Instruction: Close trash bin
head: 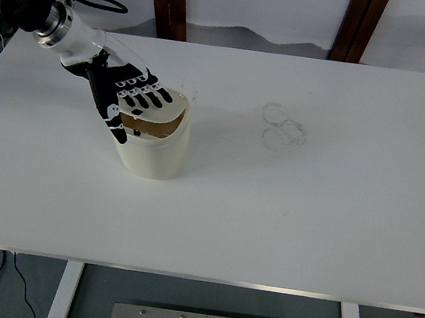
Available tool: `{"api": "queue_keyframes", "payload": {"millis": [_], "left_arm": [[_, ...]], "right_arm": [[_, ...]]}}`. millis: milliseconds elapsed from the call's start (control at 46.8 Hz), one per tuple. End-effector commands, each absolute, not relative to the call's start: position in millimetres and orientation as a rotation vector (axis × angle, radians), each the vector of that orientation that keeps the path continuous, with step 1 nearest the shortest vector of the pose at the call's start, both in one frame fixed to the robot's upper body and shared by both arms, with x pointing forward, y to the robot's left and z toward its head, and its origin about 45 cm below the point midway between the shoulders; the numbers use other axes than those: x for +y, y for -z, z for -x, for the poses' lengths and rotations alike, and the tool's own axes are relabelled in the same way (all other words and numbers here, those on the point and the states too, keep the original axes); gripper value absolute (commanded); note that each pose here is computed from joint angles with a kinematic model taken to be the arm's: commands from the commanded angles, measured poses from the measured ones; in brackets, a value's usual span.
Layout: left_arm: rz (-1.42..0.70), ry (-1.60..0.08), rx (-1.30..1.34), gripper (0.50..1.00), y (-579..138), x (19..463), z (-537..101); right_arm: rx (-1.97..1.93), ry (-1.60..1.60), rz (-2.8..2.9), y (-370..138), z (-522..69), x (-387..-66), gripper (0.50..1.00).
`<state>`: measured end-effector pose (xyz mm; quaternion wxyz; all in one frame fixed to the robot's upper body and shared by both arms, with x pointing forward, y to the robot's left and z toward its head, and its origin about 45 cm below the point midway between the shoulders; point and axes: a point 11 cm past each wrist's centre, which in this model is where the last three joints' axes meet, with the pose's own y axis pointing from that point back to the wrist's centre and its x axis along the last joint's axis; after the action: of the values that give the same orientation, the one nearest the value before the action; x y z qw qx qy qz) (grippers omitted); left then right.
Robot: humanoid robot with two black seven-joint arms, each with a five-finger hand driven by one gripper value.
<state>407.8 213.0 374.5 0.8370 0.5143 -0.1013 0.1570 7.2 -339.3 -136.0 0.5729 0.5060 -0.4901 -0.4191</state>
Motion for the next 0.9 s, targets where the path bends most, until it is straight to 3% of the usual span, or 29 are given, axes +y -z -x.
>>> {"api": "queue_keyframes", "payload": {"millis": [0,876], "left_arm": [[-1.089,-0.331,-0.213,1.0,-374,213,-408],[-1.095,-0.344,-0.168,1.0,-358,225,-405]], "right_arm": [[-1.149,0.983,-1.185,136,-7,-339,0.995],[-1.15,0.985,-1.185,136,-7,-339,0.995]]}}
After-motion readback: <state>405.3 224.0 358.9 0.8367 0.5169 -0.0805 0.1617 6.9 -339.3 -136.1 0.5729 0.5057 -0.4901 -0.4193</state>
